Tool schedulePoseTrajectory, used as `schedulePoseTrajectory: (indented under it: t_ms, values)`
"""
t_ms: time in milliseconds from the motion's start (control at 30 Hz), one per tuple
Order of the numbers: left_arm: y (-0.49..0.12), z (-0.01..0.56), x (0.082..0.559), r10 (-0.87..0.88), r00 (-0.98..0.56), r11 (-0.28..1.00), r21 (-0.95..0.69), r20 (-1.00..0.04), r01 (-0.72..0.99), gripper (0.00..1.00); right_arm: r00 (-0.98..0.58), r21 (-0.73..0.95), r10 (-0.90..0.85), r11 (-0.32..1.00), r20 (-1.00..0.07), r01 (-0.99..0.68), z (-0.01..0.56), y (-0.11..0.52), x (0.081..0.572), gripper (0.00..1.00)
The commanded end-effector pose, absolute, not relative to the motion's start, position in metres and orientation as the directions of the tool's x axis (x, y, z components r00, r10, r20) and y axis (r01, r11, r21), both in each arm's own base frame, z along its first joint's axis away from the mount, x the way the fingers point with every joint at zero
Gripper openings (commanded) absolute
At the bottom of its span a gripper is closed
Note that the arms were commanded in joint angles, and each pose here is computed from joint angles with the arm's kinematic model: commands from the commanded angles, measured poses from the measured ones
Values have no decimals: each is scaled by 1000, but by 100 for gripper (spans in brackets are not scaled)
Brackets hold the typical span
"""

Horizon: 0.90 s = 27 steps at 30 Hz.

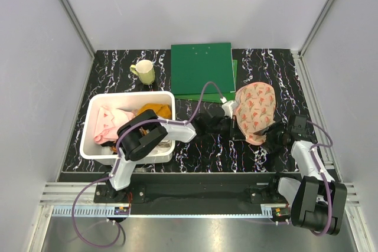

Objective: Place the bra in the laundry bag and zip it closed

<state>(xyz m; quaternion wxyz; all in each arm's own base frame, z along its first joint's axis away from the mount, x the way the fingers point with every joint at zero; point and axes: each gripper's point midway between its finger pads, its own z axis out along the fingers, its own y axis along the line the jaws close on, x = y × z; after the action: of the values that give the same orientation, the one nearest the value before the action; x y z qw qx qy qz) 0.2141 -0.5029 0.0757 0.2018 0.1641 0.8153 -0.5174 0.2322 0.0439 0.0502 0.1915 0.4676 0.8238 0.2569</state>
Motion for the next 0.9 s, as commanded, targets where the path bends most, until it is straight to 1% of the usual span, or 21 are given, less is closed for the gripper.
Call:
schedulePoseTrajectory:
  t_ms: [0,67,100,133,167,200,233,267,300,333,400,467,500,567,600,700,733,767,800,833,867]
  values:
    - [-523,126,212,-6,-830,302,-792,-558,530,0,-468,608,884,363,15,706,42,55,223,59]
    - [-521,128,212,-10,-829,300,-793,-559,531,0,-454,592,891,372,-11,715,38,50,222,54]
    - [-520,128,213,-16,-828,308,-790,-561,530,0,-444,578,895,386,-45,719,36,43,223,51]
    - [-515,126,213,-20,-826,325,-785,-563,527,0,-445,568,893,401,-67,719,35,40,225,45]
    - [-511,124,216,-26,-826,347,-779,-564,521,0,-445,556,892,412,-82,722,34,36,225,28]
    - [-504,118,226,-46,-819,393,-764,-572,512,0,-450,550,886,433,-112,714,37,31,230,17]
    - [-495,110,230,-40,-827,439,-754,-560,489,0,-455,535,883,440,-113,721,35,29,231,10]
    - [-489,106,236,-49,-829,466,-746,-558,475,0,-459,526,881,446,-116,724,35,28,232,7]
    - [-479,103,250,-74,-827,499,-739,-558,454,0,-460,520,877,460,-138,720,38,23,237,1]
    - [-471,98,254,-79,-829,519,-732,-554,440,0,-462,507,875,465,-142,726,36,20,238,0]
    - [-459,93,270,-89,-823,548,-718,-561,429,0,-473,492,861,499,-186,714,39,12,243,0]
    - [-454,87,276,-68,-824,569,-700,-563,431,0,-492,474,845,528,-210,704,38,8,246,0]
    - [-452,87,279,-53,-814,571,-686,-578,450,0,-509,464,826,559,-242,687,41,3,250,0]
    - [-454,87,279,-33,-812,568,-680,-582,464,0,-529,436,811,582,-250,687,37,0,251,0]
    - [-455,87,278,-20,-811,562,-677,-585,475,0,-540,429,797,601,-270,674,40,-4,256,0]
    - [-462,91,268,-10,-813,519,-698,-582,493,0,-569,402,775,630,-274,665,38,-9,267,0]
    - [-464,93,266,-10,-812,510,-702,-583,498,0,-569,394,773,634,-281,665,39,-12,271,2]
    - [-467,94,263,-7,-812,501,-705,-584,502,0,-573,384,769,638,-282,668,38,-14,273,11]
    - [-474,98,256,1,-812,482,-711,-584,512,0,-576,375,766,643,-287,668,40,-17,278,23]
    - [-479,100,253,4,-811,470,-715,-585,518,0,-581,382,765,643,-280,663,42,-15,279,37]
    - [-483,103,251,4,-811,462,-718,-585,520,0,-588,395,765,641,-261,659,44,-11,279,54]
